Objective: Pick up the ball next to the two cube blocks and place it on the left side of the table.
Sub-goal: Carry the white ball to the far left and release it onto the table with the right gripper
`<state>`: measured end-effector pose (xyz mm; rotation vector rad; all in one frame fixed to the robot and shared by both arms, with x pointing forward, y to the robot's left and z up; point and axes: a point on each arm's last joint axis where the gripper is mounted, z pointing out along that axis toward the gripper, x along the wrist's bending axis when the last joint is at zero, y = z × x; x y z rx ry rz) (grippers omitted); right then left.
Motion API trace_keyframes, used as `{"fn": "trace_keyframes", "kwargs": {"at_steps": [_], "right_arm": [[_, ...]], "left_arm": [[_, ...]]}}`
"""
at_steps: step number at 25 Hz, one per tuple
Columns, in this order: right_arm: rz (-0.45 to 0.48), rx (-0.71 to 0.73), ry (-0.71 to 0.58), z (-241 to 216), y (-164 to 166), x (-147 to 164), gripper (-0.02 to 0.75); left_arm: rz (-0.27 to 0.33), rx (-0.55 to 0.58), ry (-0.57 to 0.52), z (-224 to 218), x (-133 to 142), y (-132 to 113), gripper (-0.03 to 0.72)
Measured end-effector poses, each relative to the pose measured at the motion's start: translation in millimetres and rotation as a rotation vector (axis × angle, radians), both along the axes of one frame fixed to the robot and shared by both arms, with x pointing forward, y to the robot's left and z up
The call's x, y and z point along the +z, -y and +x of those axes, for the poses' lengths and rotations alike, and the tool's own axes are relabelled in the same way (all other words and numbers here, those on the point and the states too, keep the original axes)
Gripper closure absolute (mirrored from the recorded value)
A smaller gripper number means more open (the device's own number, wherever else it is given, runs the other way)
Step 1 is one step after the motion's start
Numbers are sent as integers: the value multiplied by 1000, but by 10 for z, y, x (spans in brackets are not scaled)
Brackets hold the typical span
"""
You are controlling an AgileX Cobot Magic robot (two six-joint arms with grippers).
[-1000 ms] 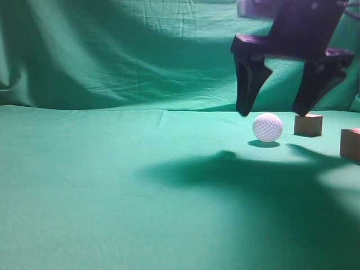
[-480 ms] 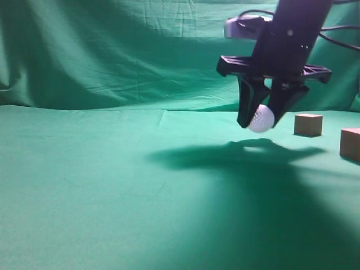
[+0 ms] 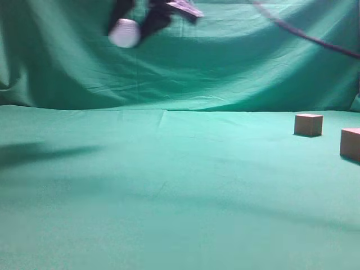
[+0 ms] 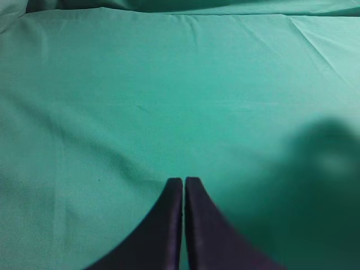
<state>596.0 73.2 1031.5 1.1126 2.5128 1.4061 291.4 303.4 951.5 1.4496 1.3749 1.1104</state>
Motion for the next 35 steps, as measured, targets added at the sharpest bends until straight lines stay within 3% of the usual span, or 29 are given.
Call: {"fn": "trace_keyframes", "kwargs": {"at_steps": [5,9,13,19,24,26,30,34,35], "right_arm": [[37,128,108,-53,-749,-395,420],[43,165,198,-145,-1097,-858,420],[24,178,283,-211,-1236,-1208,420],[18,176,305,-214,-1261,-1335,420],[24,167,314,-197,-1255,-1326,139],[19,174,303,-168,-1219,-1257,78],[-1,217,260,-38,-987,-756,95],[-42,276,164,23,-507,57,427],[-67,287,127,19,-368,213,539]], "left_arm": [[0,0,0,0,0,0,688],[0,0,0,0,0,0,688],[0,0,0,0,0,0,688],[0,0,0,0,0,0,688],[0,0,0,0,0,0,688],[0,0,0,0,0,0,688],[0,0,0,0,0,0,688],[0,0,0,0,0,0,688],[0,0,0,0,0,0,688]]}}
